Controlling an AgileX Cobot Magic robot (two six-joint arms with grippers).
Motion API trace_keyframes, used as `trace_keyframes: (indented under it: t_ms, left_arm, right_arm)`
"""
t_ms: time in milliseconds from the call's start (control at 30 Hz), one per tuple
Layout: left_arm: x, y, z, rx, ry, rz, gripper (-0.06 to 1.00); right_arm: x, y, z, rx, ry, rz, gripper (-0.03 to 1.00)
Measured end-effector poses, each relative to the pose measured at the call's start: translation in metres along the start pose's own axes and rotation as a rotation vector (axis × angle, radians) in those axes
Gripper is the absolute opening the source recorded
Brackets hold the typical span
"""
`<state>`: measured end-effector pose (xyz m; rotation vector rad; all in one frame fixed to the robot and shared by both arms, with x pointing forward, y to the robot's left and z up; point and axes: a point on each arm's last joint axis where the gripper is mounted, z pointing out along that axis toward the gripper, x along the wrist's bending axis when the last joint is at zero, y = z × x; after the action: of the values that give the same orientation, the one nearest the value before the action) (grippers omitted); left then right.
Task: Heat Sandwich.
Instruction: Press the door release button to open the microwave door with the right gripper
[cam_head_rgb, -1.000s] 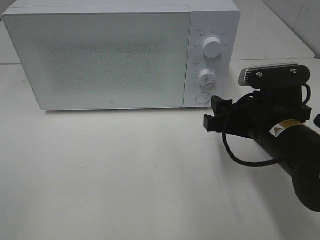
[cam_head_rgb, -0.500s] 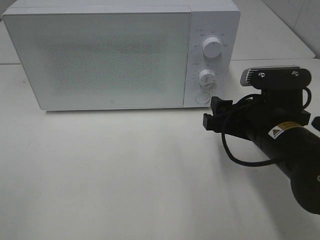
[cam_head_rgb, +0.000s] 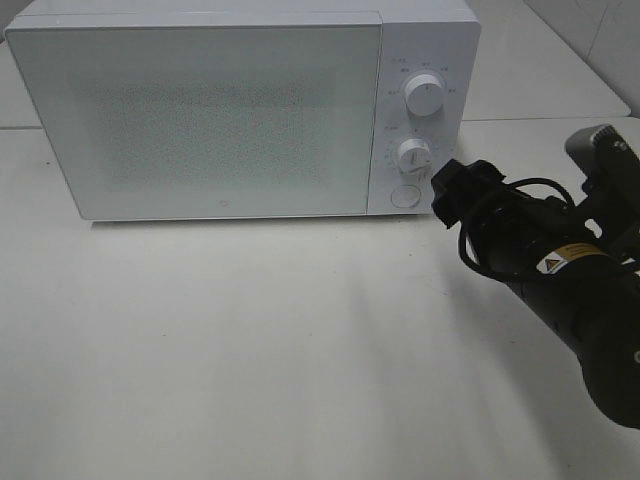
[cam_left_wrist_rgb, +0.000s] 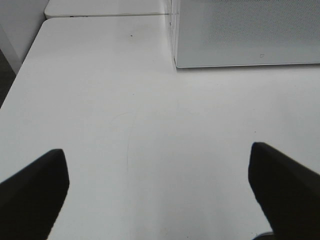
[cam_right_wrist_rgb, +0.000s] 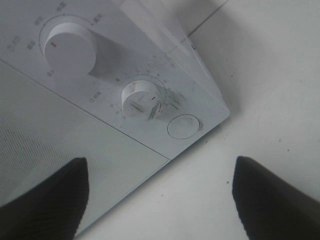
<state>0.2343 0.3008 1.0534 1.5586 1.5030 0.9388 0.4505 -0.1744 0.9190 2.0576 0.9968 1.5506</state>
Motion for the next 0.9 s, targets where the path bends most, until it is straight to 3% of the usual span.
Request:
trace_keyframes:
  t_ms: [67,100,233,567,800,900]
  left_arm:
    - [0.0000,0.0000,0.0000,0.000,0.000,0.000,0.91]
    - [0.0000,0.0000,0.0000,0.000,0.000,0.000,0.91]
    - [0.0000,0.0000,0.0000,0.000,0.000,0.000,0.91]
    - [0.0000,0.0000,0.0000,0.000,0.000,0.000,0.91]
    - [0.0000,0.0000,0.0000,0.000,0.000,0.000,0.91]
    - [0.0000,0.0000,0.0000,0.000,0.000,0.000,0.91]
  right_arm:
    - [0.0000,0.0000,0.0000,0.000,0.000,0.155,0.77]
    - [0.0000,0.0000,0.0000,0.000,0.000,0.155,0.77]
    - [0.0000,0.0000,0.0000,0.000,0.000,0.366,0.76]
    - [-0.0002,-0.0004,0.0000,0.003,-0.004,0.612,0.69]
    - [-0.0003,-0.0005,0.0000,0.004,-0.005,0.728,0.49]
    - [-0.0004,-0.0007,0.0000,0.006,-0.007,0.760,0.31]
